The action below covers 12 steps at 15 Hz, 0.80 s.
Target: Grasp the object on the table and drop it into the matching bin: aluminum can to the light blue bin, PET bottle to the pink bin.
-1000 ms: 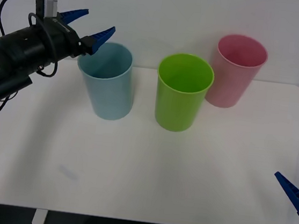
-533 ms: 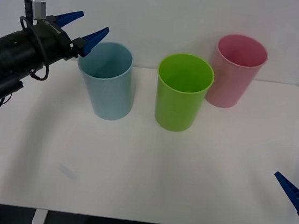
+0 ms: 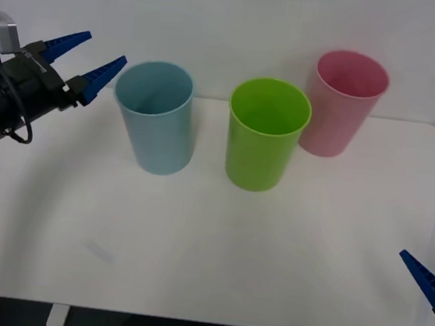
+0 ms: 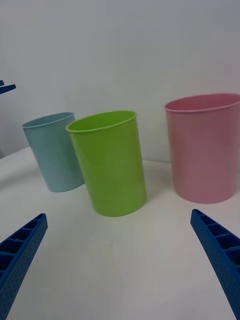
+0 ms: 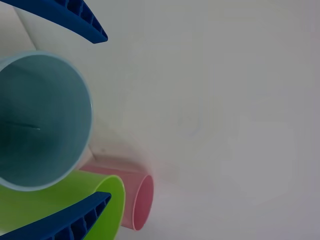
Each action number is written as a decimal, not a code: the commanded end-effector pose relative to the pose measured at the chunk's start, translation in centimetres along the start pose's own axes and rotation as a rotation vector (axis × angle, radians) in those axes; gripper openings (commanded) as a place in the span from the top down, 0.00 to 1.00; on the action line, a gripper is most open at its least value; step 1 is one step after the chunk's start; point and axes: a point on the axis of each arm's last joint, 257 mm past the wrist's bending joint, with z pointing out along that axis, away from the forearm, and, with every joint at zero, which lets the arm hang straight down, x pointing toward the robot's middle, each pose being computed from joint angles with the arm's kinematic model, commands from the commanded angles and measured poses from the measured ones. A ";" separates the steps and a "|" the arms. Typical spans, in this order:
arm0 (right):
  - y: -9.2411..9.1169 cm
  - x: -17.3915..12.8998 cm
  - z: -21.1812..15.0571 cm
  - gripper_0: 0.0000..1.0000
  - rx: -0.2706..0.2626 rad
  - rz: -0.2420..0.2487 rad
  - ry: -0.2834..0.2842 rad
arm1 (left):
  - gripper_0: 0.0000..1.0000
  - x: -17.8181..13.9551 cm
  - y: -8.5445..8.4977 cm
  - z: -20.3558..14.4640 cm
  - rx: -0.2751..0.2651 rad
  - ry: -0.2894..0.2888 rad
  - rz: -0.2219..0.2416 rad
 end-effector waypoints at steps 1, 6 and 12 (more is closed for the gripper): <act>0.0 0.0 0.0 0.00 0.000 0.000 0.000 | 0.00 0.2 -0.6 -2.9 -0.006 -0.004 0.000; 0.0 0.0 0.0 0.00 0.000 0.000 0.000 | 0.00 1.7 -1.4 -8.2 0.021 0.034 0.010; 0.0 0.0 0.0 0.00 0.000 0.000 0.000 | 0.00 3.9 -1.7 -14.3 -0.005 0.112 0.094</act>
